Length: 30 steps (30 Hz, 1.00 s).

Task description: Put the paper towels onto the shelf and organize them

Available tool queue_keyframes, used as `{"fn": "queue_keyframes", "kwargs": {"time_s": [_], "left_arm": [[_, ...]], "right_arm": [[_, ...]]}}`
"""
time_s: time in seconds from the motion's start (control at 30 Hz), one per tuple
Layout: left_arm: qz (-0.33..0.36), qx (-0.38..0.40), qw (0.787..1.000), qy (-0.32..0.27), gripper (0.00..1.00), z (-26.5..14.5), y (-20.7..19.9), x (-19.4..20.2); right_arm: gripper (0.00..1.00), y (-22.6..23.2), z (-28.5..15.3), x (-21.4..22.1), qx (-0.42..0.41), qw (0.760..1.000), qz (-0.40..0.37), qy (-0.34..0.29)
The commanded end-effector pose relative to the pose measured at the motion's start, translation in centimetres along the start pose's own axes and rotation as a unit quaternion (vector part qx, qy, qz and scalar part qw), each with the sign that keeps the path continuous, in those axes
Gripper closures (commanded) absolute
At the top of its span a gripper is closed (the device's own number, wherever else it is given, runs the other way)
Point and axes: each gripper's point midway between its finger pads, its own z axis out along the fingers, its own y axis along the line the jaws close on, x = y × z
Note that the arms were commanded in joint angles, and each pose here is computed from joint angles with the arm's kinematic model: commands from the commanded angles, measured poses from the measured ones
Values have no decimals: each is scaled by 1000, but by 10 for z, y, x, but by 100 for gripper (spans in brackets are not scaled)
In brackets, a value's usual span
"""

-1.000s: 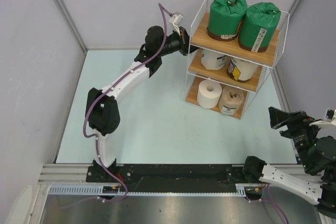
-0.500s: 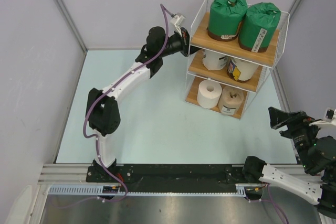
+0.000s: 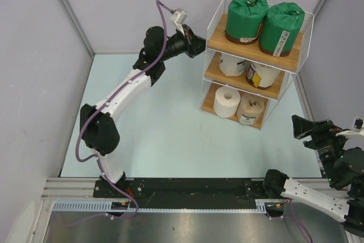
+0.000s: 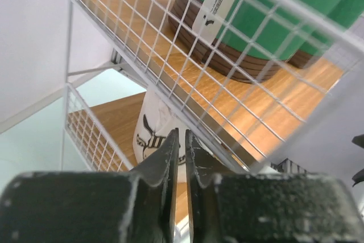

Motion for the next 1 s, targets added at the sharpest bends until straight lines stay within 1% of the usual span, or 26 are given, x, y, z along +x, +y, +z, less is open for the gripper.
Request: {"fn": "queue_keyframes", "kwargs": {"time_s": [0.0,0.03,0.1,0.13,0.17,0.2,0.23,0.27,0.3,0.33,0.37,0.4,0.43,0.5,0.53,0.6,0.63,0.8,0.97], "left_arm": [[21,19,998,-50,85,-28,-35,-51],[22,21,998,-57,83,-36,-43,-58],[15,6,999,-51,78,-46,-38,-48],[21,9,998,-60,78,-56,-49,-57],[14,-3,998,-54,77,-62,-43,-45],[14,-7,998,-56,77,-69,-45,-44],[22,-5,998,-67,76,-80,-56,-51],[17,-17,998,-63,76,-86,-50,-39],[20,-21,998,-63,76,-91,-51,-36],[17,-27,998,-61,75,-100,-54,-30],[17,-28,998,-61,75,-104,-55,-27],[16,-28,998,-59,75,-107,-56,-24],[12,-32,998,-51,75,-111,-54,-13],[15,-35,998,-55,75,-121,-60,-12],[10,-39,998,-48,75,-124,-57,-2],[8,-36,998,-52,75,-132,-63,1],[4,-37,998,-48,75,-134,-61,9],[-8,-40,998,-38,76,-144,-63,25],[-18,-49,998,-28,76,-153,-60,41]], "right_arm": [[25,19,11,-5,8,1000,-22,-12],[27,24,14,-3,7,999,-31,-10],[33,37,22,5,12,999,-51,0],[39,42,25,6,12,999,-53,1],[43,46,28,9,13,998,-58,3],[46,49,30,10,14,998,-65,4],[54,55,33,10,12,998,-65,2],[58,57,34,9,15,998,-68,-1],[64,58,35,7,15,997,-76,-5],[80,61,36,4,12,997,-71,-11],[90,63,36,2,9,997,-69,-14],[97,65,37,1,7,997,-70,-17],[100,69,39,0,2,997,-78,-18],[100,74,42,4,3,996,-91,-15],[100,76,44,5,6,995,-99,-15],[100,83,51,16,12,992,-124,-5],[100,86,54,17,13,992,-128,-4],[100,93,59,13,14,992,-122,-20],[100,104,59,23,-13,993,-121,0]]}}
